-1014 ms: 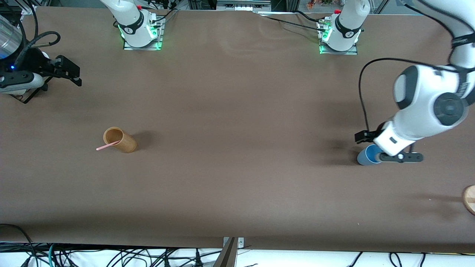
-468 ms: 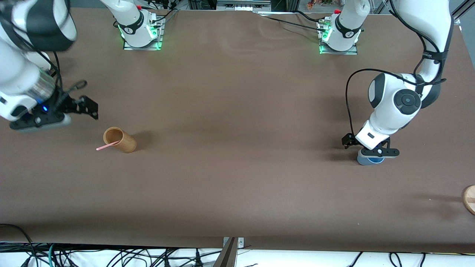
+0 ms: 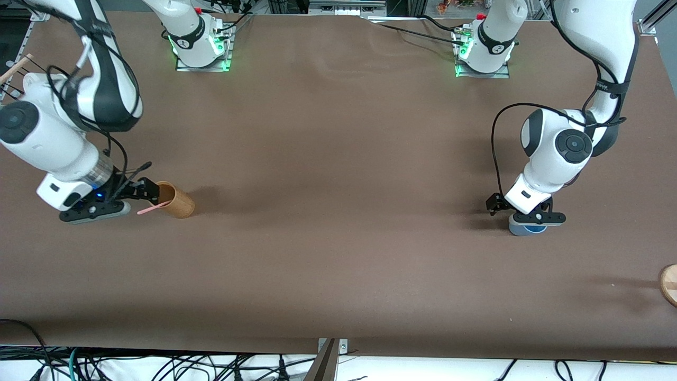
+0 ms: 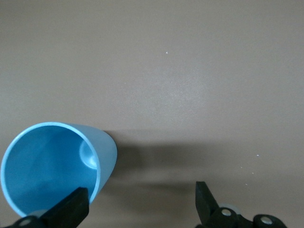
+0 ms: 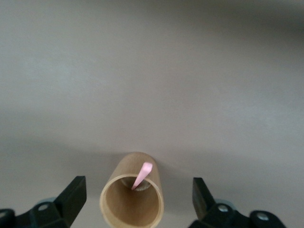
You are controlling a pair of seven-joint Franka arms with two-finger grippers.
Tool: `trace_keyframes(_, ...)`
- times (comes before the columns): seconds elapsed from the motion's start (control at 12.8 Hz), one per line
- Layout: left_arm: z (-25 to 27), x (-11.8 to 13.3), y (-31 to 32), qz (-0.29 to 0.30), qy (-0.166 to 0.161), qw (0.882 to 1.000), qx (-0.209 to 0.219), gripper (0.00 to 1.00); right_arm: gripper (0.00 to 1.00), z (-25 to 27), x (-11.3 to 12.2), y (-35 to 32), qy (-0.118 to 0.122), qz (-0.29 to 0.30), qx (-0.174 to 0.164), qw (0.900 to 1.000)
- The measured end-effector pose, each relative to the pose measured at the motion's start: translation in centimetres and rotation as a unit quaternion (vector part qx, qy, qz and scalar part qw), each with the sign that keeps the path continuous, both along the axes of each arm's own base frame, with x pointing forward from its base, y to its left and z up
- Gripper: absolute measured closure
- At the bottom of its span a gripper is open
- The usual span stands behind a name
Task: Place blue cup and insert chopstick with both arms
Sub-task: 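Close the left gripper on the blue cup while the right gripper grips the chopstick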
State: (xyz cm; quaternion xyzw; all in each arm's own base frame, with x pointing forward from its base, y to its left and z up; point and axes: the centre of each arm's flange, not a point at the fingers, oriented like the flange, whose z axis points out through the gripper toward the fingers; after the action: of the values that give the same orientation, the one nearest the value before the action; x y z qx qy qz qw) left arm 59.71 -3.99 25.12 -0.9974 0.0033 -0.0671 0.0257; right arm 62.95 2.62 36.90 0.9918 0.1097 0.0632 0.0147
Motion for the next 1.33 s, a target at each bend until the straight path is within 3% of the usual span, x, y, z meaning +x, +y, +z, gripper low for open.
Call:
trace_keyframes(0.23, -1.4, 0.2, 1.1, 0.007, -0.007, 1.000, 0.001, 0.04, 0.10, -2.3, -0.2, -0.5, 0.002, -0.002, 0.002, 1.000)
trace_keyframes(0.31, -2.0, 0.2, 1.6, 0.011, -0.006, 1.000, 0.002, 0.12, 0.17, -2.8, -0.3, -0.4, 0.000, -0.002, 0.003, 1.000)
trace_keyframes(0.39, -2.4, 0.2, 1.9, 0.014, -0.006, 1.000, 0.003, 0.13, 0.25, -3.4, -0.5, -0.4, 0.000, -0.001, 0.003, 1.000)
trace_keyframes(0.47, -2.5, 0.3, 2.2, 0.016, -0.007, 1.000, 0.003, 0.10, 0.26, -3.9, -0.8, -0.4, 0.002, -0.001, 0.004, 1.000)
trace_keyframes(0.62, -2.3, 0.4, 2.4, 0.017, -0.008, 1.000, 0.003, 0.12, 0.48, -4.6, -1.0, -0.4, 0.005, -0.001, 0.004, 1.000)
trace_keyframes(0.7, -2.3, 0.4, 2.4, 0.017, -0.008, 1.000, 0.003, 0.13, 0.48, -4.8, -1.0, -0.4, 0.005, -0.001, 0.004, 1.000)
trace_keyframes(0.78, -2.4, 0.4, 2.4, 0.018, -0.007, 1.000, 0.003, 0.22, 0.56, -5.0, -1.0, -0.4, 0.004, -0.001, 0.005, 1.000)
trace_keyframes(0.94, -2.2, 0.5, 2.9, 0.023, 0.006, 1.000, 0.004, 0.45, 0.80, -5.0, -1.0, -0.4, 0.003, -0.001, 0.005, 1.000)
trace_keyframes(1.01, -1.8, 0.8, 3.3, 0.027, 0.017, 0.999, 0.005, 0.57, 0.80, -5.0, -0.9, -0.4, 0.003, -0.001, 0.005, 1.000)
trace_keyframes(1.09, -1.3, 1.2, 3.5, 0.030, 0.026, 0.999, 0.006, 0.69, 0.90, -4.8, -0.9, -0.4, 0.000, -0.001, 0.005, 1.000)
trace_keyframes(1.25, -0.2, 2.0, 3.4, 0.031, 0.039, 0.999, 0.008, 0.92, 0.91, -4.0, -0.7, -0.4, -0.007, -0.001, 0.005, 1.000)
trace_keyframes(1.33, 0.4, 2.4, 3.2, 0.031, 0.048, 0.998, 0.008, 0.95, 0.91, -3.1, -0.6, -0.4, -0.011, -0.001, 0.004, 1.000)
